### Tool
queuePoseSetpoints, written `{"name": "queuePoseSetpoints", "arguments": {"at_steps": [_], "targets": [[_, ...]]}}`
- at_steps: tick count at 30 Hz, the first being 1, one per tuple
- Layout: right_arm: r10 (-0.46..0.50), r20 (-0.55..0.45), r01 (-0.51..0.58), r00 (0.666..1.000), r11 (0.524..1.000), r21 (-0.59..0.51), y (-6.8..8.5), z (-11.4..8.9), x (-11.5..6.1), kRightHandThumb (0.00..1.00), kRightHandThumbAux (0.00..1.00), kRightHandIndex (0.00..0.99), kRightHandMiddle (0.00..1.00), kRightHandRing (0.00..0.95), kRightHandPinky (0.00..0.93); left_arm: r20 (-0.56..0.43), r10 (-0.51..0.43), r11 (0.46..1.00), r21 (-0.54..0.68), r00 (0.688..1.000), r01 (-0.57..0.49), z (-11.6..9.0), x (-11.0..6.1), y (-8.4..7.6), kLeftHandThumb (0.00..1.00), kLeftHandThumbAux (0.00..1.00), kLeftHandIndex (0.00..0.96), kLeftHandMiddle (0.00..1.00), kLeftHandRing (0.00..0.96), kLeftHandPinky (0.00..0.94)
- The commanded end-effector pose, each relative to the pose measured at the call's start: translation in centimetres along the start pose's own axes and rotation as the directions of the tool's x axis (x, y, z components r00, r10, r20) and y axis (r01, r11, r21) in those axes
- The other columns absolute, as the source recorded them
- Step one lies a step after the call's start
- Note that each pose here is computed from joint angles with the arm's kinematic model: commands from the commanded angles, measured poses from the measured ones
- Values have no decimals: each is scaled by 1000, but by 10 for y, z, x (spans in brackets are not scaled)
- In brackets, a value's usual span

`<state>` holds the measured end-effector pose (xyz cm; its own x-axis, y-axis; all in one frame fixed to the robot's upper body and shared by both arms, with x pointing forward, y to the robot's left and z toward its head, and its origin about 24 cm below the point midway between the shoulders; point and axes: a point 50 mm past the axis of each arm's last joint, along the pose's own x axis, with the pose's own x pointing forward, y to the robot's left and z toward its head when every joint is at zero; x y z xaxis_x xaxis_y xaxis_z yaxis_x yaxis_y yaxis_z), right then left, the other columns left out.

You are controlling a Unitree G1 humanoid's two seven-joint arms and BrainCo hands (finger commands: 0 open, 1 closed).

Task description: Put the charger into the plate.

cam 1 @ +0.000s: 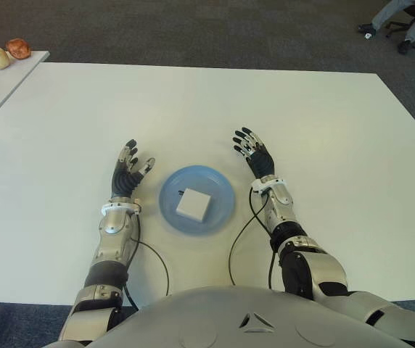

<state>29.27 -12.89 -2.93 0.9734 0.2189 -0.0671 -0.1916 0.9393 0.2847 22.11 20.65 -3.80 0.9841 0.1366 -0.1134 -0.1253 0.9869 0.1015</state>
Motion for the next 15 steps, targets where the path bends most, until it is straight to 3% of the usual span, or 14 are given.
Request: {"name": "queuePoseSetpoints", "arguments": {"at_steps": [1,15], "targets": [[-83,-143,92,986,994,58,-12,-33,-26,0,605,126,169,140,162,-158,-23,1000,-12,987,22,-28,-19,-8,0,650,0,0,0,0],[-84,-117,88,990,996,29,-8,-33,-30,0,626,130,170,144,162,-158,-55,998,-26,986,51,-28,-23,-10,0,637,0,0,0,15]]}}
